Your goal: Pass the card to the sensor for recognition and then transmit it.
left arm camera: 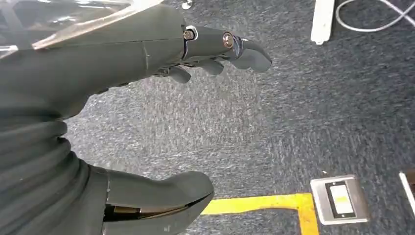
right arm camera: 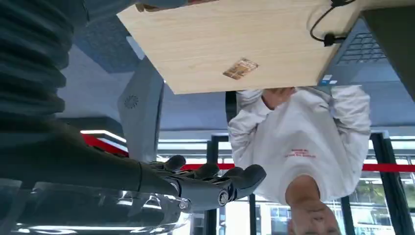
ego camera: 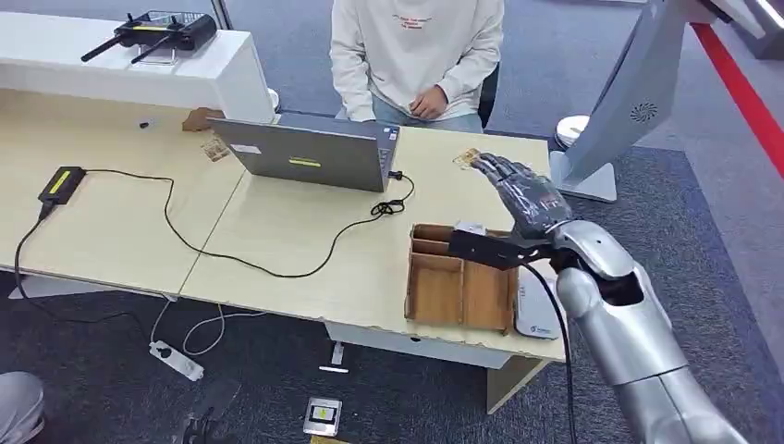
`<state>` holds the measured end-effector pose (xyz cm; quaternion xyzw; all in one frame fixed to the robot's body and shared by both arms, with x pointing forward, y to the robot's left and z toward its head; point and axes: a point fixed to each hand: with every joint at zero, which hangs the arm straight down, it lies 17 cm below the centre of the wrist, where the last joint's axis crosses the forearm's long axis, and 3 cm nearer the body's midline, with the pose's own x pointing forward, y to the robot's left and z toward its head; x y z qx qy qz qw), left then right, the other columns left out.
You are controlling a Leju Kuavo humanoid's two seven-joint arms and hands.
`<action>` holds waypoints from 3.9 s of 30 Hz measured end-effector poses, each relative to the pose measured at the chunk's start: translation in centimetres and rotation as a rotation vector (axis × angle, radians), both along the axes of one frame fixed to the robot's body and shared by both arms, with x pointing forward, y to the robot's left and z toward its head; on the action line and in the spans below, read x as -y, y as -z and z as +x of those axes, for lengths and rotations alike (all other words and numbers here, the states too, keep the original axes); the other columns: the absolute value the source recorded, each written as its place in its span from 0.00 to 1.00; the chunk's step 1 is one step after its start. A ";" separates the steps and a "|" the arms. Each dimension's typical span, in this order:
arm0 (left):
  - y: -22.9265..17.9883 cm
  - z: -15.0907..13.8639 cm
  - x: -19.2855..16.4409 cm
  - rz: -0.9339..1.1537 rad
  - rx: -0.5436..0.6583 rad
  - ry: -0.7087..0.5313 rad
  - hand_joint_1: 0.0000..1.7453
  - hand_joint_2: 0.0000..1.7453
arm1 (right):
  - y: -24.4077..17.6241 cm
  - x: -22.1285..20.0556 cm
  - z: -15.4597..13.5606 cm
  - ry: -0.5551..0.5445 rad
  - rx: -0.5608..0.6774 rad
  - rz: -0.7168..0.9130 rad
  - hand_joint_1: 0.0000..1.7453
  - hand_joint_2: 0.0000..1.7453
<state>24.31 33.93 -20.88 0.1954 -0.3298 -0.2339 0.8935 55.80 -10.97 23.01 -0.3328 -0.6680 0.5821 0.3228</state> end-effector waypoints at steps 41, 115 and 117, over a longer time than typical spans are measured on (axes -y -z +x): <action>-1.0 -0.4 -0.1 0.056 -0.022 -0.037 0.00 1.00 | 9.8 9.2 1.4 0.193 -0.185 -0.108 0.00 1.00; -0.4 0.1 1.0 0.096 0.003 0.088 0.00 1.00 | 8.9 9.5 -0.2 0.188 -0.140 -0.030 0.00 1.00; -0.4 0.1 1.0 0.096 0.004 0.092 0.00 1.00 | 8.7 9.6 -0.3 0.188 -0.135 -0.028 0.00 1.00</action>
